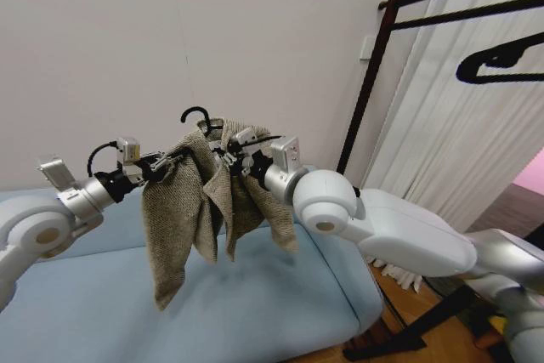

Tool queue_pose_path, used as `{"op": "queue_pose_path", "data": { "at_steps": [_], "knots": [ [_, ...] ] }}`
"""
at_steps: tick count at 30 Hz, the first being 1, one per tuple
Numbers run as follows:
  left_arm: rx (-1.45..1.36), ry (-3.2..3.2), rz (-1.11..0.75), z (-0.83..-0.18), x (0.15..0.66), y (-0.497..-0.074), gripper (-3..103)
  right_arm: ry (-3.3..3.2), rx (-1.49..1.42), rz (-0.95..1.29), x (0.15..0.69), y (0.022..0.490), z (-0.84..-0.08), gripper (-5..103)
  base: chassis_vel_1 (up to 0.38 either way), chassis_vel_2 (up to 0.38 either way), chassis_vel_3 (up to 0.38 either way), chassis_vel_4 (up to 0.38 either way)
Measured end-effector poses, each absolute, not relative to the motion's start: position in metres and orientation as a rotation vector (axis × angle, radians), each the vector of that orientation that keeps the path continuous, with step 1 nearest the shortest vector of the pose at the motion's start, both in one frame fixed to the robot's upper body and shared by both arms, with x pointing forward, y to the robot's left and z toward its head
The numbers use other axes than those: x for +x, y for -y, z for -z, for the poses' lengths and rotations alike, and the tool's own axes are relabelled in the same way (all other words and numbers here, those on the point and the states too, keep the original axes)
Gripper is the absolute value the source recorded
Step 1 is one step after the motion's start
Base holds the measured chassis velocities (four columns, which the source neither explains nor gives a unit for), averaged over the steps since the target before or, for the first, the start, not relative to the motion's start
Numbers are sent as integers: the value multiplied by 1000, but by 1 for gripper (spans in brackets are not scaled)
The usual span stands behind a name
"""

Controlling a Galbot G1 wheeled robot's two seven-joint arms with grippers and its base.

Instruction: Pick up the clothes from the sofa and hang them on the clothes hanger.

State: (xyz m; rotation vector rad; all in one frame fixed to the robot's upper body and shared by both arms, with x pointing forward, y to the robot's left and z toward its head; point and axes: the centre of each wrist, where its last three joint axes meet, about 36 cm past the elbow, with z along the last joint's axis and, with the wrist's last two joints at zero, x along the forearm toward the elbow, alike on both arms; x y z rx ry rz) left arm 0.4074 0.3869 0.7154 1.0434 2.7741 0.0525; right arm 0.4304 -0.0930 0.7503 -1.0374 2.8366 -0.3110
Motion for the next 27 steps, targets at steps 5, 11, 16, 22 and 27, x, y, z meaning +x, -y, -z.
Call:
{"op": "queue_pose_path", "data": {
  "at_steps": [5,11,16,22,27],
  "knots": [
    [1029,-2767,-42,-716,409,-391,5,-2840,-1045,319,424,100,-748,62,0,0,0,0],
    [1017,-2767,-17,-712,411,-392,5,-2837,-1059,334,417,106,-748,83,0,0,0,0],
    [1033,-2749,-19,-711,414,-396,5,-2842,-1017,339,422,120,-754,97,0,0,0,0],
    [1068,-2731,-30,-709,415,-400,5,-2829,-1000,376,462,169,-790,100,0,0,0,0],
    [1094,-2718,-37,-710,415,-400,5,-2821,-1106,412,494,199,-822,100,0,0,0,0]
  ]
}}
